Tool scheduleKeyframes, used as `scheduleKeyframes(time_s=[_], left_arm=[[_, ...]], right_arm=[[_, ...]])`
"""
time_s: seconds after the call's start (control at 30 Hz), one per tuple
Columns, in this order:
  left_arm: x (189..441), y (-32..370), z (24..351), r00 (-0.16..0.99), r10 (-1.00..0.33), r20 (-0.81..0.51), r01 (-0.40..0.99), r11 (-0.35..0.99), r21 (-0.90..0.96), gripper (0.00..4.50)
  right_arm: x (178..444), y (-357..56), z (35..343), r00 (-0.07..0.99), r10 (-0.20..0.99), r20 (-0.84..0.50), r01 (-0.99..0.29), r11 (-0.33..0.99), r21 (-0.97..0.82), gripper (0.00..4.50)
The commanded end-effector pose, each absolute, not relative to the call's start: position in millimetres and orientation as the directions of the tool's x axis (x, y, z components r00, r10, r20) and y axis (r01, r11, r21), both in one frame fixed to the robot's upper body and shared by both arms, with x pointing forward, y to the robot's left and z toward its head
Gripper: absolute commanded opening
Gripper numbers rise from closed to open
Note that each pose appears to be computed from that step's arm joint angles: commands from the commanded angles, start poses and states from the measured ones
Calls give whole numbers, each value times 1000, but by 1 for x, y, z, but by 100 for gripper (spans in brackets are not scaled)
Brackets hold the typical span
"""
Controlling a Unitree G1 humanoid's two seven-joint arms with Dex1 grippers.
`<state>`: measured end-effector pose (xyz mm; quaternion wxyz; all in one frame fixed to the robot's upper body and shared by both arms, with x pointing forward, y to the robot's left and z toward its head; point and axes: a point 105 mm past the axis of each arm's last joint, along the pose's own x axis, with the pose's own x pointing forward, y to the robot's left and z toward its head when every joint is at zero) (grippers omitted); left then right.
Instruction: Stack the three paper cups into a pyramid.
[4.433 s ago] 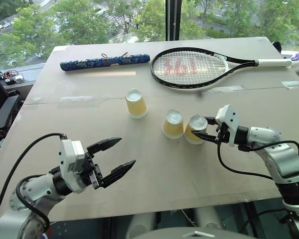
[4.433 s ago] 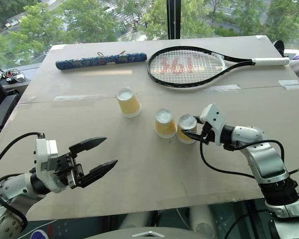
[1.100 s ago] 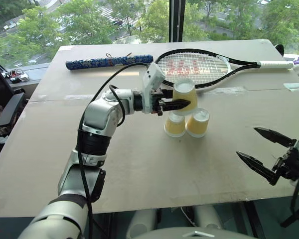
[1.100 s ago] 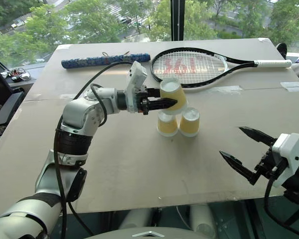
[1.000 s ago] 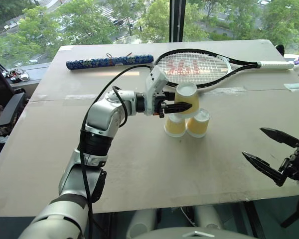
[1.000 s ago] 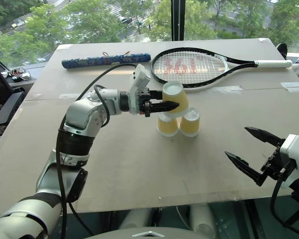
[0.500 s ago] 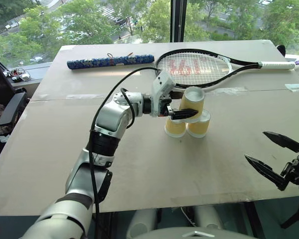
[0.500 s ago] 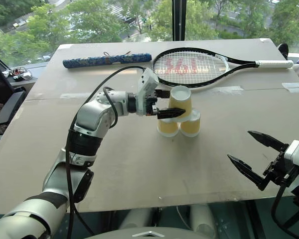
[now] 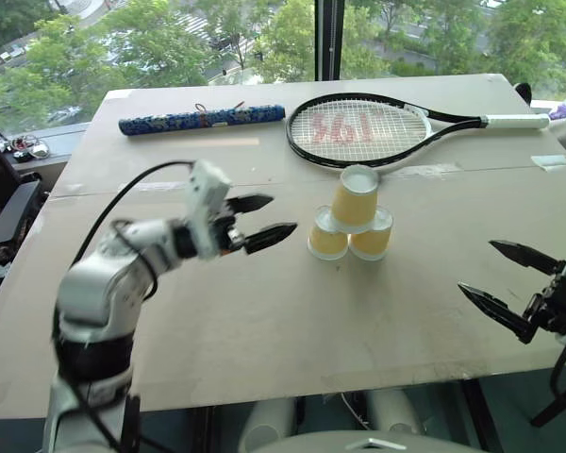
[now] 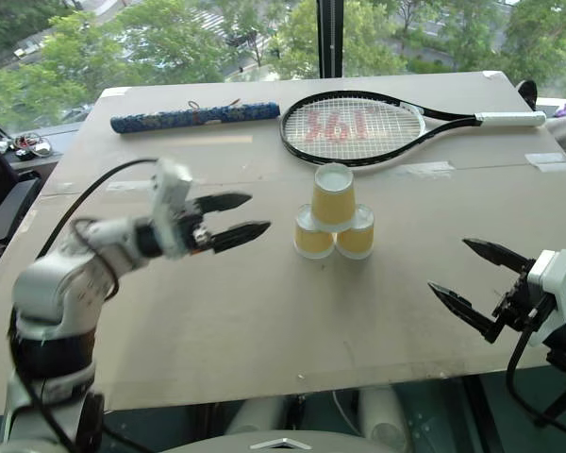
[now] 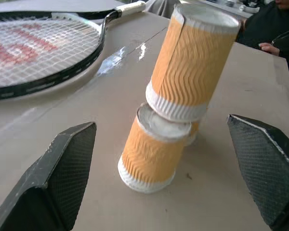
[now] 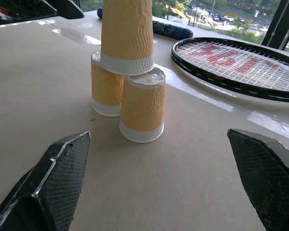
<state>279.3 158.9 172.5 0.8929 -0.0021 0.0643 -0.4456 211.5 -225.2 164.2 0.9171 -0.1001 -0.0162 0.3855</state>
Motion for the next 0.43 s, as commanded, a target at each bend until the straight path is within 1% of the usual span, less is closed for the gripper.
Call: scheduleKeyframes(time_s=[0.03,0.13,0.23,0.43], left_arm=[[259,178,171,680,-729,-86,731,682,-7,446],[242,194,152,727,-679,-102,680,733,-25,446],[222,211,130,768,-624,-145,625,779,-50,446],[212,216,122,793,-594,-134,590,804,-75,446]], right_arm=[[213,-232,165,694,718,-57,-712,672,-206,450],[213,-239,158,690,718,-91,-720,668,-188,450],[209,-253,146,695,703,-149,-718,676,-163,450],[205,-264,134,699,689,-191,-715,684,-148,450]])
